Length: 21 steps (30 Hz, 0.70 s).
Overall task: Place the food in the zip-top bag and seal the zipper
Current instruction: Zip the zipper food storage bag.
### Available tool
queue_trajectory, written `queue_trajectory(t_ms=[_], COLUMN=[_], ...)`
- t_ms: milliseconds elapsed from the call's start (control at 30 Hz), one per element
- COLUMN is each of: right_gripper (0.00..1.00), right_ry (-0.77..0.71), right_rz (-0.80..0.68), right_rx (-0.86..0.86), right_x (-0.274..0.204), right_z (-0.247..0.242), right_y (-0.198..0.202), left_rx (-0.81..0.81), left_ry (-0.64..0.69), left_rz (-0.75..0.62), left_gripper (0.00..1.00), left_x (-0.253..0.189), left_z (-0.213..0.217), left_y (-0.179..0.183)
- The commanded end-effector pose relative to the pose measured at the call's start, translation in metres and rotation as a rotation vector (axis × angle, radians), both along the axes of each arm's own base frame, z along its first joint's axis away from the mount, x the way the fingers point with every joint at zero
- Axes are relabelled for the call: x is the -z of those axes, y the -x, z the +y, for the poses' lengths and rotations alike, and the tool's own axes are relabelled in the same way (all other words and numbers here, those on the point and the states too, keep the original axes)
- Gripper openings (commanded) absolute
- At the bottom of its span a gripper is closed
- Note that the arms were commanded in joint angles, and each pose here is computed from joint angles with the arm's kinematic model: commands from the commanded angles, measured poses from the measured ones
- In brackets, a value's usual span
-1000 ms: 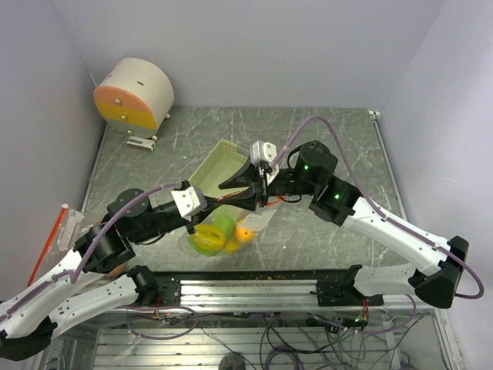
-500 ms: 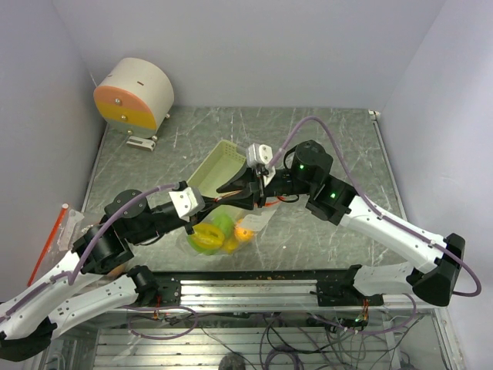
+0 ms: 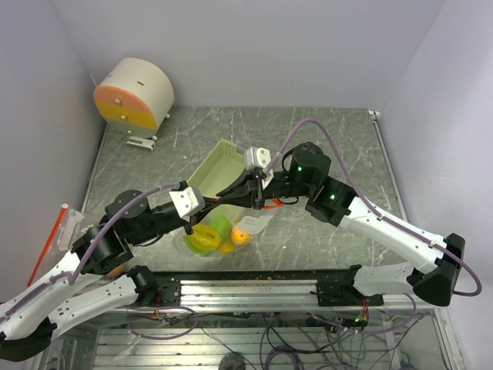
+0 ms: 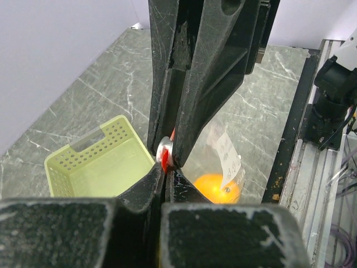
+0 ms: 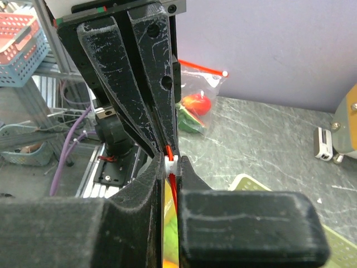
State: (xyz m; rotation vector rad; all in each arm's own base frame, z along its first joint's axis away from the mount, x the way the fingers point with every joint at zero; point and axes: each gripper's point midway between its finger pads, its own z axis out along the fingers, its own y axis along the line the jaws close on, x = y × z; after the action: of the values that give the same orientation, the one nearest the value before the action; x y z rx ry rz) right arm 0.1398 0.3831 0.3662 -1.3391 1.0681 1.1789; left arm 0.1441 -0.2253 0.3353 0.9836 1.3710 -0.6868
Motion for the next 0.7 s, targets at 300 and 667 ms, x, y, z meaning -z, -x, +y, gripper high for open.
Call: queue_trajectory(t_ms=[300, 667], right_gripper=[0.00, 0.00], right_ry=[0.121, 0.129], right_rz=[-0.034, -0.013], right_rx=[0.222, 0.338], right_x=[0.034, 0.044], right_z=[-0.017, -0.039], right_y=[-0.035, -0.044], left_rx=[-0.076, -0.191], left_ry=[0.091, 0.108], left_rz=[-0.089, -0.137], left_gripper=[0.07, 0.07], left_x=[-0.044, -0.068], left_z=[0.034, 0.068], left_y=[0.008, 0.006])
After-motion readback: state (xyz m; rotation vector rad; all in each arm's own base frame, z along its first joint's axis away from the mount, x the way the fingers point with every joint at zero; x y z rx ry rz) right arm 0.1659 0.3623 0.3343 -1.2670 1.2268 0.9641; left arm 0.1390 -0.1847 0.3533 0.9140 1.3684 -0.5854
